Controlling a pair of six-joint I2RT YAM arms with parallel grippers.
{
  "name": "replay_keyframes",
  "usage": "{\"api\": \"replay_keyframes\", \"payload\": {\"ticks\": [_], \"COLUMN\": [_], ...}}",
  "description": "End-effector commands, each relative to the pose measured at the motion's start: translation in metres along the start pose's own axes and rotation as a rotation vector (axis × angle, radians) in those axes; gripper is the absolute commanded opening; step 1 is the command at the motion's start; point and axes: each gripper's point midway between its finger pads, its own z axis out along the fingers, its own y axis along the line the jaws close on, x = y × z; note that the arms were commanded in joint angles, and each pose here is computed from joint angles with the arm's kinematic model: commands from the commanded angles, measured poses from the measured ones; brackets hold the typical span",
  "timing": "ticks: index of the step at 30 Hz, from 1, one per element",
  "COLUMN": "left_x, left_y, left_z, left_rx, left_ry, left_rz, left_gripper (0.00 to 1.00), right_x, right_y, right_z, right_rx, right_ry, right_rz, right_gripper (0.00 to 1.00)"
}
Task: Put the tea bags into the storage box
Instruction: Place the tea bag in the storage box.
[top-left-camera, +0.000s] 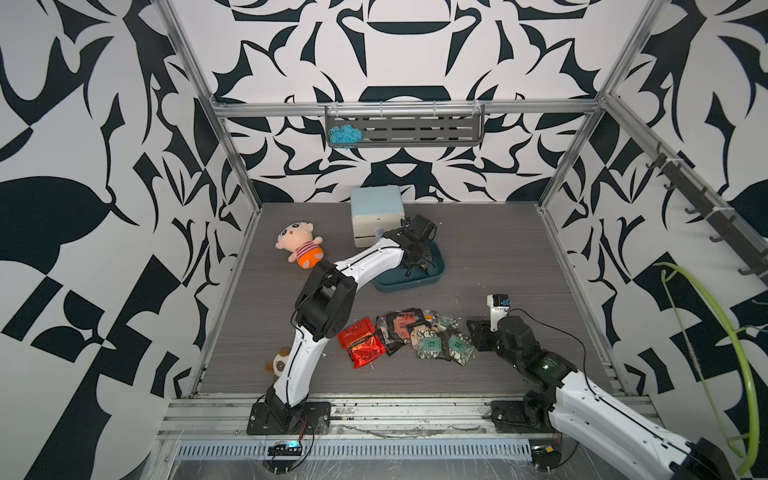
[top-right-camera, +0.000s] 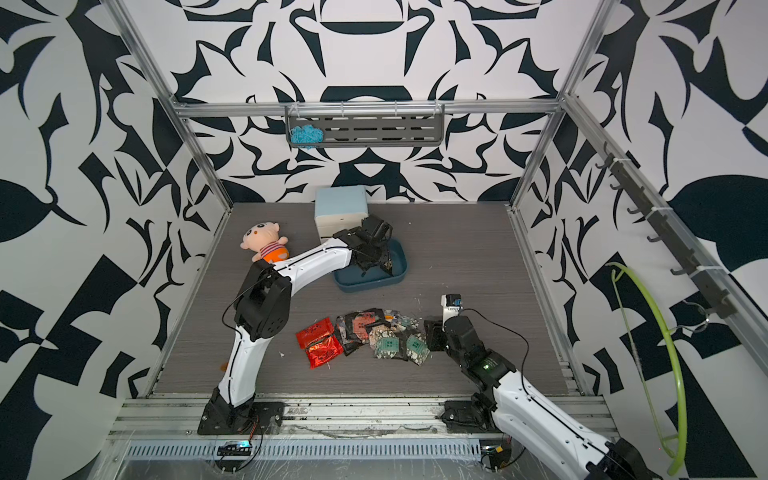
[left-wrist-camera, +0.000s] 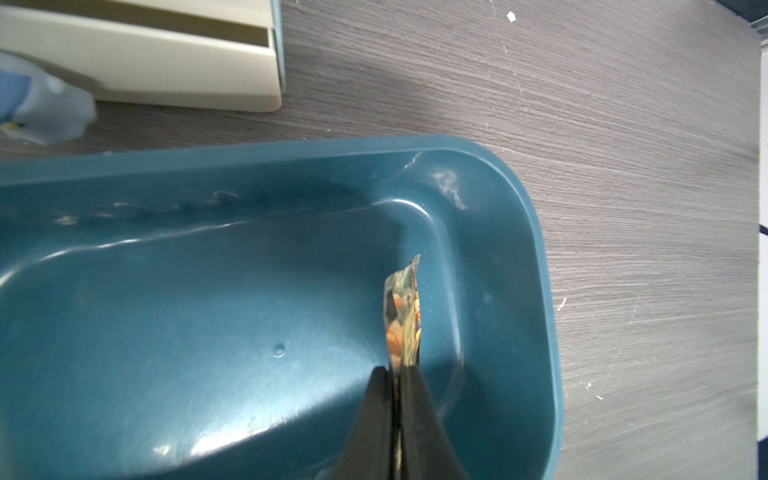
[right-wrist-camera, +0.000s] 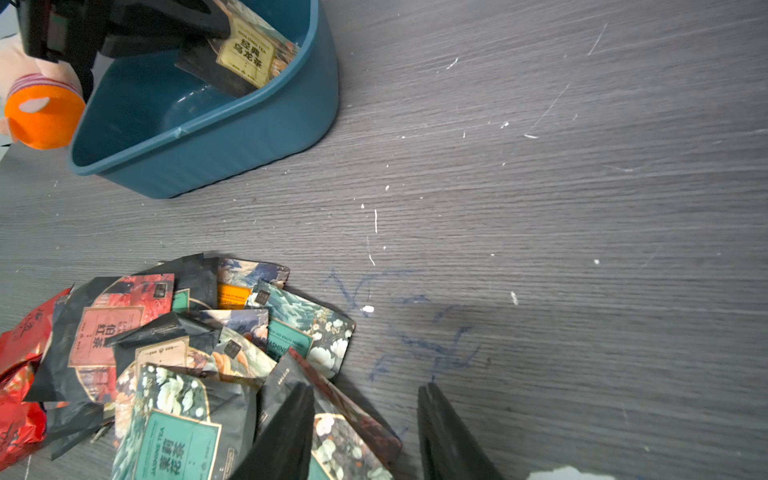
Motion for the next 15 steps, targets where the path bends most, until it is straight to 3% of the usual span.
{"api": "replay_keyframes", "payload": {"ticks": [1,5,15], "left_x": [-0.005,-0.011,-0.007], "left_y": [0.013,0.018,0.032], "left_z": [-0.011,-0.025,-0.089], "left_rx": [-0.047,-0.065,-0.046], "left_ry": [-0.015,-0.042,-0.073], "left_rz": [0.010,0.028,0.063], "left_gripper": [0.20,0.37,0.44], "right_x": [-0.027,-0.026,-0.023], "right_y": [0.020,0.020,0.024], "right_z": [-0.005,-0.005,-0.005], "right_rx": [-0.061,-0.062,-0.083], "right_ry": [-0.069,-0.066,-0.049], "right_rz": [-0.009,-0.011,-0.012], "right_gripper": [0.46,0.46,0.46]}}
